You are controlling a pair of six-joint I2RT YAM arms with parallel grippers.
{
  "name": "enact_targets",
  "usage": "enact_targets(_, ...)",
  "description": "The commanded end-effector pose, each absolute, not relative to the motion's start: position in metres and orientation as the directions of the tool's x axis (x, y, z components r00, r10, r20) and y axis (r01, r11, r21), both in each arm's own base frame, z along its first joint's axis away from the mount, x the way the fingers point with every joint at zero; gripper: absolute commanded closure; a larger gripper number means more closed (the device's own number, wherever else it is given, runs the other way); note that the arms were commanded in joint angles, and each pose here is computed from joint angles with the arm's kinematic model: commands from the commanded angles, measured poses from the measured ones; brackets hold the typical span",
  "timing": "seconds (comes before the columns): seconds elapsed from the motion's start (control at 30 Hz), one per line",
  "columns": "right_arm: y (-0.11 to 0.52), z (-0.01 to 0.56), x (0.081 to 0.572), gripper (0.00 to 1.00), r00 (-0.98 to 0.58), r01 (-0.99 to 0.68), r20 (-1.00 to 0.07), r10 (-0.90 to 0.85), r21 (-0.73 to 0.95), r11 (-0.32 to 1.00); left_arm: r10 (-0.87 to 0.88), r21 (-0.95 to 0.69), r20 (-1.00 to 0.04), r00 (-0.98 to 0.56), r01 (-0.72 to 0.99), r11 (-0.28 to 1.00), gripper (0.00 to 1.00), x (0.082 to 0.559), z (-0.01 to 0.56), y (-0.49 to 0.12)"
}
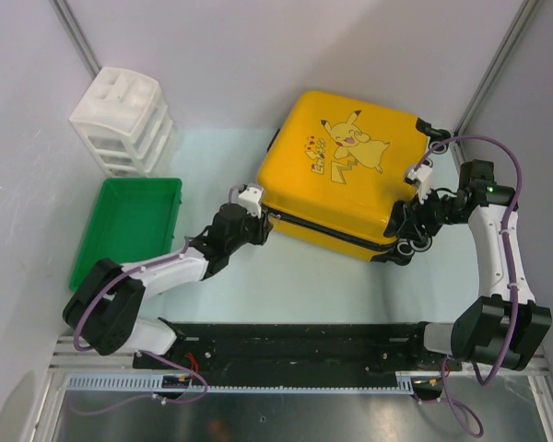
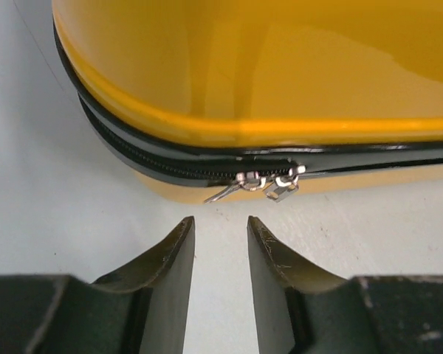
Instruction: Open, take out, and arrange the luggage
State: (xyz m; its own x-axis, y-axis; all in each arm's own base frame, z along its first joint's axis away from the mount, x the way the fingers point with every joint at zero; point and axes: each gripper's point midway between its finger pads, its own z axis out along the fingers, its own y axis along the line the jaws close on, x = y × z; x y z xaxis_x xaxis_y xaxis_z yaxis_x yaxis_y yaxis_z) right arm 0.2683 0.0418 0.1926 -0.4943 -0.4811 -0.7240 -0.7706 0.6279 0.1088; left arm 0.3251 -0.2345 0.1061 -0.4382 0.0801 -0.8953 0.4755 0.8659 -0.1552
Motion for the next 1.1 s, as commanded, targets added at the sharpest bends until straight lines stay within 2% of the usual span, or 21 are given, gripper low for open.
enact_targets(0.0, 0.016, 0.172, 0.273, 1.0, -0.619, -0.672, -0.644, -0.449, 0.137, 0.728, -0.012, -0.185, -0.934, -0.357, 0.456, 0.87, 0.59, 0.345, 0.146, -0.248)
enact_targets(0.23, 0.018, 0.172, 0.275, 1.0, -0.61, -0.68, -0.653, -0.449, 0.14, 0.719, -0.018, -0.166, -0.953, -0.303, 0.471, 0.866, 0.56, 0.357, 0.166, -0.26)
enact_targets(0.6, 0.017, 0.172, 0.273, 1.0, -0.603, -0.688, -0.653, -0.459, 0.134, 0.713, 0.028, -0.097, -0.963, -0.268, 0.442, 0.892, 0.77, 0.365, 0.157, -0.253)
enact_targets(0.73, 0.016, 0.171, 0.273, 1.0, -0.608, -0.685, -0.65, -0.456, 0.139, 0.715, 0.034, -0.087, -0.967, -0.254, 0.449, 0.889, 0.92, 0.364, 0.157, -0.251)
enact_targets(0.77, 0.017, 0.171, 0.273, 1.0, -0.609, -0.685, -0.65, -0.455, 0.141, 0.715, 0.033, -0.086, -0.968, -0.25, 0.449, 0.889, 1.0, 0.364, 0.159, -0.251)
enact_targets(1.07, 0.011, 0.17, 0.273, 1.0, -0.601, -0.688, -0.644, -0.474, 0.115, 0.717, 0.073, -0.019, -0.976, -0.203, 0.416, 0.909, 1.0, 0.378, 0.169, -0.208)
